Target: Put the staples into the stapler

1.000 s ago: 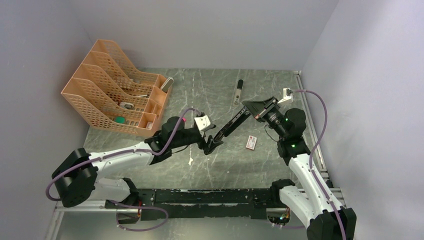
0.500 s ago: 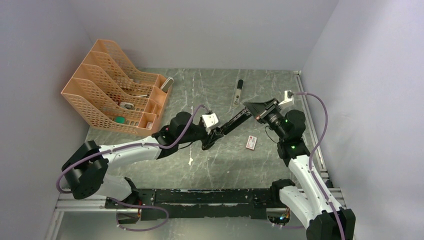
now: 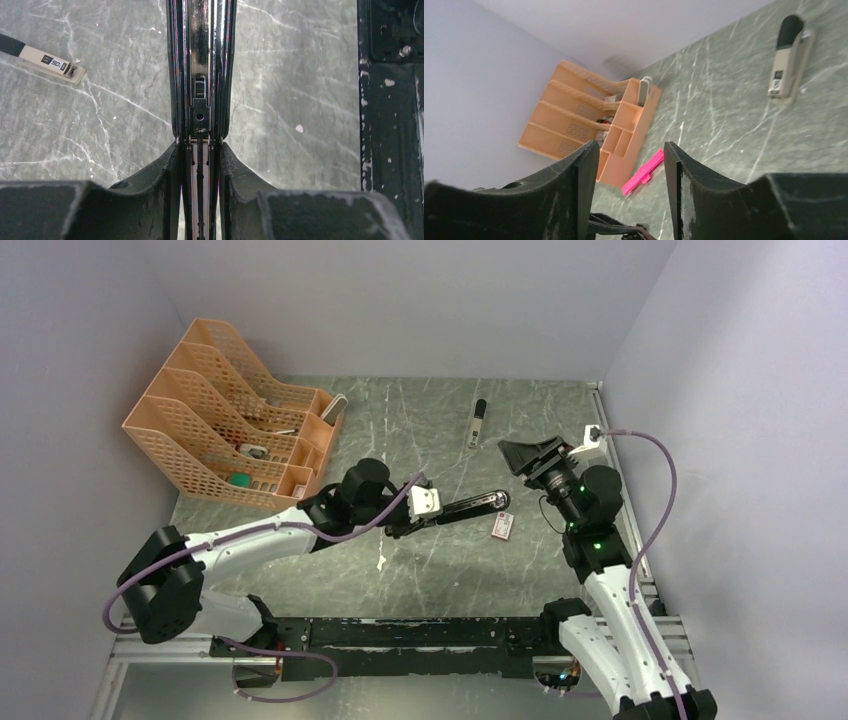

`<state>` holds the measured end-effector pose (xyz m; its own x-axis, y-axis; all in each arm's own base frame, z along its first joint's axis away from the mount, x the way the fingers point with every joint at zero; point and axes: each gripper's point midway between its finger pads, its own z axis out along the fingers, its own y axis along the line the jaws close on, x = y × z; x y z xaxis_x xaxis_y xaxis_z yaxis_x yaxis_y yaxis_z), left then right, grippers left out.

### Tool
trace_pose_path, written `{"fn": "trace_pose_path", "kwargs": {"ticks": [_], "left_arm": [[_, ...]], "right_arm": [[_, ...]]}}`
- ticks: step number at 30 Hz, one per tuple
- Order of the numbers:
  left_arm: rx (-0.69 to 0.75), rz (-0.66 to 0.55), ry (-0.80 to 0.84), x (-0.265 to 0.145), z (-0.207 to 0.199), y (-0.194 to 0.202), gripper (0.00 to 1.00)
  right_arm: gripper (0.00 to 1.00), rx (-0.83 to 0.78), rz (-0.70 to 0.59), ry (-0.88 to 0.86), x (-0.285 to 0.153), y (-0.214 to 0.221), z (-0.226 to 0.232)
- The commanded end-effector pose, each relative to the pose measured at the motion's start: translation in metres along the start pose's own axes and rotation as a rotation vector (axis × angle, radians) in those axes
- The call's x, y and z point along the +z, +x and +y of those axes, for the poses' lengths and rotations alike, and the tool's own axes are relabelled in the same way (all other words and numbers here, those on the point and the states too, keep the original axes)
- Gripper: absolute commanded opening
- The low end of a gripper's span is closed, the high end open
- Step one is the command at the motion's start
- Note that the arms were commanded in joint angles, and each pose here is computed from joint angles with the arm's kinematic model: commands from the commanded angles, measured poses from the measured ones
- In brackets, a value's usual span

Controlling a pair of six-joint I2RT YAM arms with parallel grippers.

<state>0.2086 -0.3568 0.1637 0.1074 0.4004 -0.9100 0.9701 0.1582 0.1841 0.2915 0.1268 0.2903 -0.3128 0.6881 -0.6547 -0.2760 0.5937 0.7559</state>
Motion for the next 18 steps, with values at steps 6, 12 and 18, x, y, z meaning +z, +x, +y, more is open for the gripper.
{"fn": "trace_pose_path", "kwargs": {"ticks": [6,12,18], "left_arm": [[0.276,0.033,0.162,0.002,0.031,-0.014,0.07],[0.369,0.204,0.351,0.013,0.041,0.024,0.07],[0.386,0.359,0.41,0.029,0.067,0.06,0.07]], "right_arm": [[0.56,-0.153,-0.093,0.126,-0.023,-0.027,-0.007],[0.56,-0.168,-0.047,0.117,-0.026,-0.015,-0.01],[0.56,-0.183,0.005,0.141,-0.028,-0.003,-0.021]]}}
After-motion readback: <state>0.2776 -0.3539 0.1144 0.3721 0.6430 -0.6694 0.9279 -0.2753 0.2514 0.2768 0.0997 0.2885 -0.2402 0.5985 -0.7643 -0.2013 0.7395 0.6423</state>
